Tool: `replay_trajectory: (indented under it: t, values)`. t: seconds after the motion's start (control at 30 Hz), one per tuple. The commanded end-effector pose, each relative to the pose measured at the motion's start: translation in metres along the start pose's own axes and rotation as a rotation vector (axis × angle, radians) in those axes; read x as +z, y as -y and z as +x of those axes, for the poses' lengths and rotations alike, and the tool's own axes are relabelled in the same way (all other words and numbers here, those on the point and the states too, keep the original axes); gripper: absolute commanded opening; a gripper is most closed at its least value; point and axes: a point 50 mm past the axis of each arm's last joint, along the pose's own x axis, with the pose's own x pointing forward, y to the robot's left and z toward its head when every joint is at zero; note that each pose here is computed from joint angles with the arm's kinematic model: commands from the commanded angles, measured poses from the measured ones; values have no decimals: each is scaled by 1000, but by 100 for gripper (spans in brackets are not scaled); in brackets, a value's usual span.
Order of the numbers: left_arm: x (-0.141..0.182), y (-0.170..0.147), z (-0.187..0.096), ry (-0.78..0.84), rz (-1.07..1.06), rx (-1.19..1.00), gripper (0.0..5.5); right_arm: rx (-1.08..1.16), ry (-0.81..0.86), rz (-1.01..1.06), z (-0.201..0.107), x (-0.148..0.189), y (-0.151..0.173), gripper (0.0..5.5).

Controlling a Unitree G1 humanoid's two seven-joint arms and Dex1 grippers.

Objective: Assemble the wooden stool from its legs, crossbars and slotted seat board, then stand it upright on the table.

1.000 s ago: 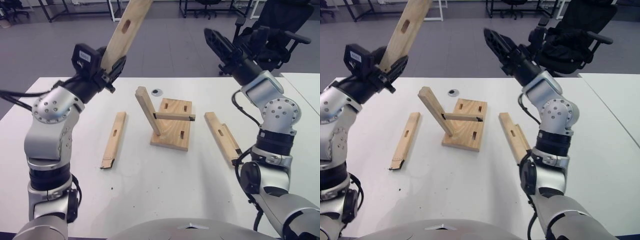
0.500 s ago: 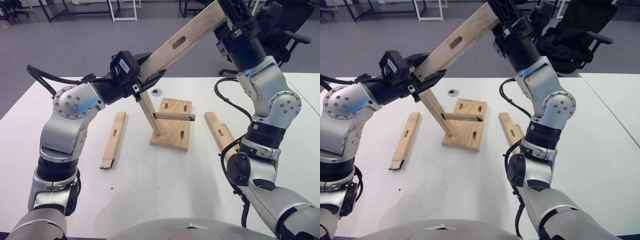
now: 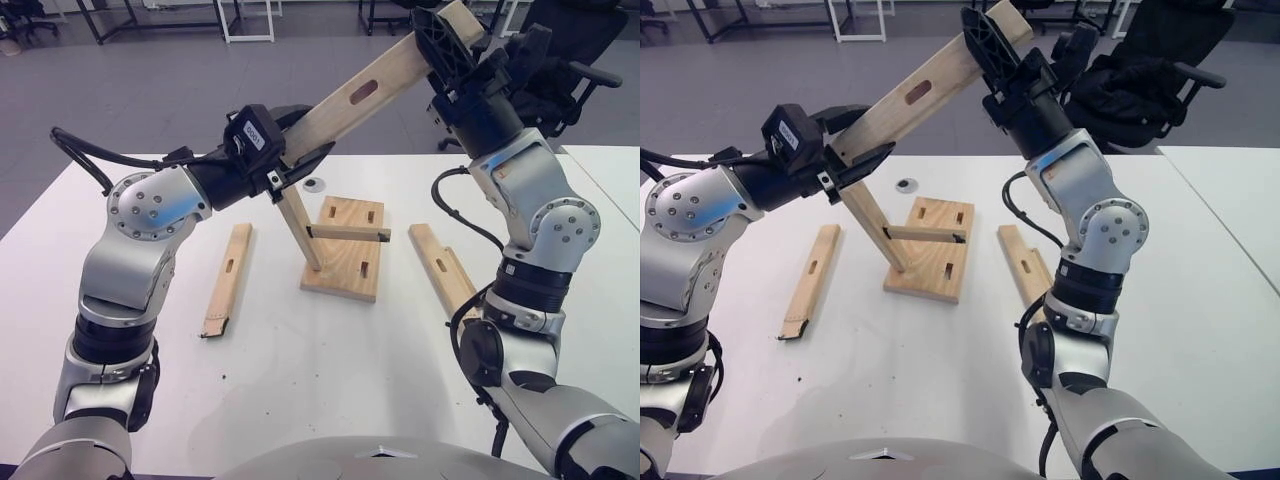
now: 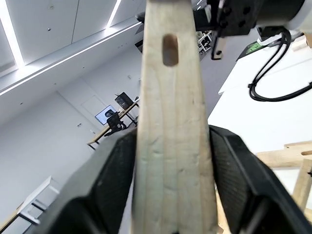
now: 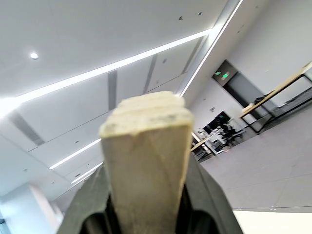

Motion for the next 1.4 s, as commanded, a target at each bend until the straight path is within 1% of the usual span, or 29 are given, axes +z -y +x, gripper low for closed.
replay_trajectory:
  t: [0.03, 0.13, 0.2, 0.3, 0.37, 0.43, 0.5, 0.57, 0.67, 0.73, 0.83, 0.93, 1.07, 1.2, 1.3, 1.4]
  values:
    - [12, -16, -2, 49, -58, 105, 312, -173, 132, -22, -18, 12, 18, 100]
    - [24, -31, -6, 133, -180, 213, 367, -313, 199, -49, -37, 18, 33, 100]
    - [24, -41, -14, 134, -201, 288, 406, -397, 232, -80, -51, 23, 44, 100]
    - [15, -53, -31, 102, -220, 416, 455, -509, 293, -106, -70, 30, 58, 100]
    - [5, -58, -42, 74, -235, 487, 463, -585, 330, -127, -82, 33, 67, 100]
    - [-16, -58, -55, -22, -202, 544, 463, -655, 322, -187, -91, 32, 76, 100]
    - [-48, -44, -64, -145, -189, 551, 463, -723, 311, -243, -99, 30, 83, 100]
    - [-73, -24, -69, -247, -196, 519, 463, -778, 263, -340, -104, 28, 88, 100]
    - [-111, 14, -78, -410, -194, 398, 463, -828, 178, -451, -109, 25, 94, 100]
    - [-129, 31, -78, -492, -127, 296, 463, -870, 145, -493, -113, 21, 98, 100]
    - [-143, 43, -77, -536, -73, 214, 463, -914, 97, -546, -117, 15, 103, 100]
    - [-153, 54, -74, -577, -41, 146, 463, -914, 74, -527, -114, 6, 108, 100]
    - [-171, 78, -64, -633, 4, -10, 463, -941, 28, -498, -115, -13, 132, 100]
    - [-188, 100, -55, -701, 102, -156, 463, -910, -22, -487, -106, -31, 146, 100]
    - [-190, 111, -45, -686, 114, -189, 463, -869, -80, -440, -99, -44, 151, 100]
    - [-177, 124, -36, -623, 75, -228, 463, -832, -104, -406, -90, -53, 155, 100]
